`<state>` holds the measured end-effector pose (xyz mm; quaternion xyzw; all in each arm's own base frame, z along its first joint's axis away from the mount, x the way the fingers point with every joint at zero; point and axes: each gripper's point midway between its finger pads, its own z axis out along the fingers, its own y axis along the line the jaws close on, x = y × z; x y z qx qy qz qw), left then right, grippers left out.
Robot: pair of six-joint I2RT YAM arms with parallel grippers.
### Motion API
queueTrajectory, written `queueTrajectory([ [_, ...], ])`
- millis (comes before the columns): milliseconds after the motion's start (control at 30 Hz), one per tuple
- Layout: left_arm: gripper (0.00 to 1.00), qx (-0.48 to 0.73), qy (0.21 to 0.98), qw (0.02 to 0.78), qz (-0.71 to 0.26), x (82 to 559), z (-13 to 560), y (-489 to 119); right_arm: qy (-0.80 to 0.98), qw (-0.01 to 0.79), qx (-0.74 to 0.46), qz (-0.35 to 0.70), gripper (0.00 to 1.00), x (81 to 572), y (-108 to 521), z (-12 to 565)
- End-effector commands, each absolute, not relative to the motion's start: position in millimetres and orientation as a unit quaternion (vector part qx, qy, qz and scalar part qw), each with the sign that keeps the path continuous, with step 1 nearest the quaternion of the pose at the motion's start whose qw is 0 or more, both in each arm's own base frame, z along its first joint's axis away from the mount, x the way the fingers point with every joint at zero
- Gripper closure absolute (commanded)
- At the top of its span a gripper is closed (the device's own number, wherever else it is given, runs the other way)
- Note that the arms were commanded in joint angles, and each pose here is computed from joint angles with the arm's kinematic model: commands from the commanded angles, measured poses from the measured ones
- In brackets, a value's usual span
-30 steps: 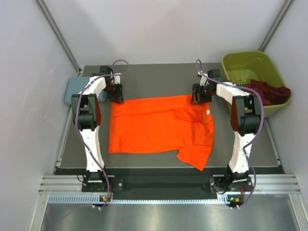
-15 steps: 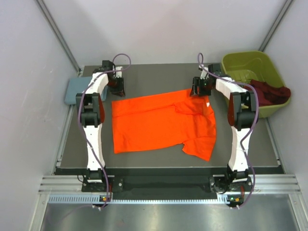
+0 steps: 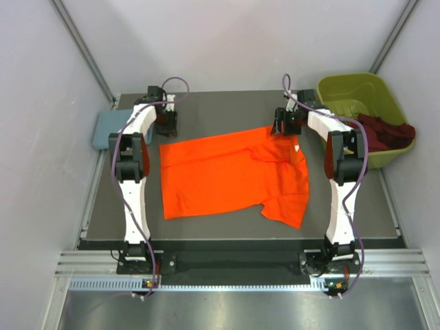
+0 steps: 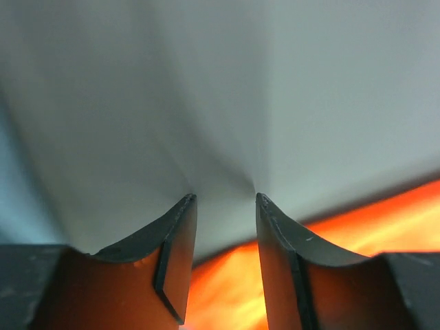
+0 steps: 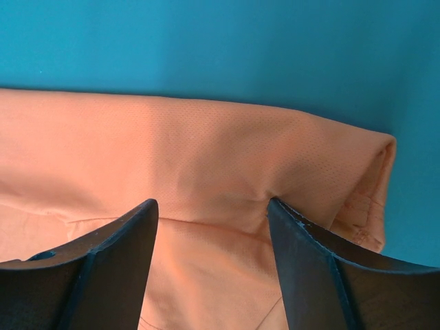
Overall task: Fold and stack the t-shirts
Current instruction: Fold the tshirt
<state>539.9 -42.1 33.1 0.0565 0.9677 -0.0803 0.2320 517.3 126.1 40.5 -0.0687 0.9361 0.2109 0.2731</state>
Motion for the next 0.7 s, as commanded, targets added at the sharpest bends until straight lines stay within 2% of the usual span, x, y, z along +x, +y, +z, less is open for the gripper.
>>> queueTrajectory([
  [0, 0.55, 0.018, 0.974, 0.217, -0.054, 514.9, 57.6, 9.9, 0.935, 0.288, -0.062, 0.197, 0.34, 526.2, 116.5, 38.8],
  [133, 0.54, 0.011, 0.984, 0.166, -0.067, 487.6, 51.7, 22.5, 0.934, 0.291, -0.063, 0.196, 0.34, 528.2, 116.9, 40.2],
  [467, 0.56, 0.009, 0.984, 0.147, -0.104, 467.3, 54.1, 18.5, 0.934, 0.290, -0.065, 0.197, 0.34, 525.9, 118.0, 41.4],
  [667, 0.56, -0.004, 0.976, 0.167, -0.138, 474.9, 67.0, 6.2, 0.934, 0.291, -0.066, 0.198, 0.34, 524.8, 118.1, 44.1],
])
